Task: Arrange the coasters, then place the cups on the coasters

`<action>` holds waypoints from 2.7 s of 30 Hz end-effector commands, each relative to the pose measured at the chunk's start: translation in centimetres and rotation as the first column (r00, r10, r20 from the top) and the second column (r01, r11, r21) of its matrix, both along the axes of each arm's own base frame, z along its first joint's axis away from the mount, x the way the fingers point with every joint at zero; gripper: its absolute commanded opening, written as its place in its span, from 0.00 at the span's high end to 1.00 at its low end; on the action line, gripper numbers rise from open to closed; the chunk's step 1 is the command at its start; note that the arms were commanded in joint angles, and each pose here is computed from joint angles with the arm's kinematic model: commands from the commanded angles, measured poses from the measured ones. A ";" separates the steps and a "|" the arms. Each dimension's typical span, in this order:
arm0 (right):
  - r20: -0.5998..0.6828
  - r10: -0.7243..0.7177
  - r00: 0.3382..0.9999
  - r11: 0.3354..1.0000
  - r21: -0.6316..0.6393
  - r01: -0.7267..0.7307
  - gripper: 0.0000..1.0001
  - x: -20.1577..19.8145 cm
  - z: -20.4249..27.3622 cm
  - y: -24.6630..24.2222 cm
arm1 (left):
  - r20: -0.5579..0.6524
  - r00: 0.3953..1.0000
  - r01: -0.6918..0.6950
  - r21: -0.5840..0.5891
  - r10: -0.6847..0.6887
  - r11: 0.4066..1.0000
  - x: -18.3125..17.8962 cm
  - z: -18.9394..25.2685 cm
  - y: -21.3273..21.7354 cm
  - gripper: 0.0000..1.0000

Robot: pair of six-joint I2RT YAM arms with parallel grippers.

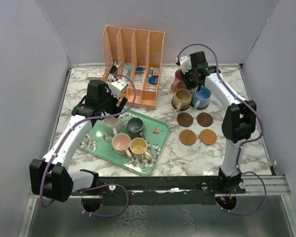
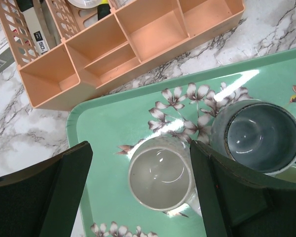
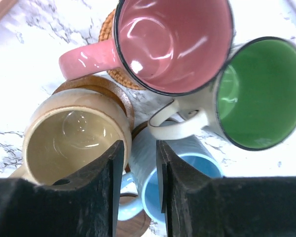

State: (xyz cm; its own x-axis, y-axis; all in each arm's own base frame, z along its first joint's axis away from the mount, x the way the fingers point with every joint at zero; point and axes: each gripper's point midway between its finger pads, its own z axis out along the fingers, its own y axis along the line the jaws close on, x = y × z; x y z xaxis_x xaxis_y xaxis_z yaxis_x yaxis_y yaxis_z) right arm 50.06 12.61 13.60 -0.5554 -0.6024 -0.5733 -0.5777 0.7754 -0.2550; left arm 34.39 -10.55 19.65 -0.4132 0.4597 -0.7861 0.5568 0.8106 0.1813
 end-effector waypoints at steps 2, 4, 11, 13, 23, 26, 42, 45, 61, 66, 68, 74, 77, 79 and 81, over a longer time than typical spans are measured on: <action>0.140 0.024 0.990 0.995 0.096 -0.038 0.65 -0.5 7.9 0.9 | 0.027 0.999 0.019 0.022 -0.019 1.000 -0.3 0.3 0.4 0.16; 0.161 0.058 0.985 0.988 0.132 -0.080 0.64 -1.5 9.4 1.6 | 0.019 1.000 0.024 0.040 -0.025 0.999 -0.5 0.0 0.6 0.16; 0.203 0.201 0.958 0.944 0.221 -0.245 0.58 -6.3 11.3 4.1 | -0.046 0.999 0.032 0.087 -0.028 0.996 -1.5 -0.9 2.2 0.11; 0.221 0.246 0.944 0.922 0.247 -0.298 0.57 -7.9 11.5 4.8 | -0.073 0.997 0.028 0.069 -0.023 0.997 -1.6 -1.1 2.6 0.11; 0.266 0.358 0.895 0.828 0.352 -0.436 0.55 -13.9 10.1 6.5 | -0.224 0.968 -0.093 0.110 0.116 0.990 -1.9 -4.4 5.8 0.22; 0.248 0.365 0.897 0.825 0.361 -0.435 0.55 -14.5 9.3 6.4 | -0.259 0.956 -0.111 0.129 0.142 0.985 -1.7 -5.4 6.2 0.31; 0.216 0.379 0.900 0.819 0.373 -0.435 0.55 -14.9 7.9 6.6 | -0.400 0.893 -0.149 0.169 0.206 0.974 -1.7 -9.7 6.6 0.60; 0.215 0.382 0.899 0.819 0.371 -0.437 0.55 -15.0 7.6 6.5 | -0.413 0.886 -0.150 0.172 0.210 0.974 -1.7 -10.2 6.6 0.64; 0.217 0.387 0.896 0.818 0.367 -0.442 0.55 -15.2 7.6 6.5 | -0.368 0.891 -0.177 0.260 0.267 0.949 -0.2 -9.4 8.3 0.93; 0.213 0.373 0.903 0.826 0.366 -0.428 0.55 -15.1 7.6 6.3 | -0.312 0.909 -0.184 0.294 0.276 0.938 1.1 -7.4 8.9 1.00; 0.208 0.361 0.909 0.832 0.368 -0.415 0.55 -15.0 7.6 6.2 | -0.285 0.919 -0.186 0.297 0.273 0.937 1.7 -6.2 9.0 1.00; 0.197 0.333 0.922 0.848 0.365 -0.384 0.55 -14.5 7.3 5.9 | -0.172 0.953 -0.201 0.256 0.250 0.945 4.0 -1.0 8.6 1.00; 0.195 0.335 0.922 0.844 0.373 -0.385 0.55 -14.5 7.5 6.1 | -0.119 0.970 -0.186 0.200 0.213 0.962 4.9 1.7 7.4 1.00; 0.201 0.337 0.920 0.835 0.387 -0.391 0.55 -14.6 7.9 6.3 | -0.088 0.981 -0.161 0.154 0.175 0.975 5.4 3.4 6.1 1.00; 0.216 0.357 0.909 0.815 0.403 -0.416 0.54 -15.0 8.5 6.8 | -0.065 0.990 -0.118 0.114 0.126 0.986 5.6 4.8 4.4 1.00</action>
State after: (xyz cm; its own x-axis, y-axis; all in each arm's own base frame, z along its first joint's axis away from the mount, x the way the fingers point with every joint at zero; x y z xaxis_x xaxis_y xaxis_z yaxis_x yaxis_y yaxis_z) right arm 34.98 18.50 19.86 -0.2887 -0.4672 -0.8357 -0.8279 0.5602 -0.0271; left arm 39.06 -3.06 18.63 -0.6622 0.4943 -0.5632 0.4304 0.8661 0.2542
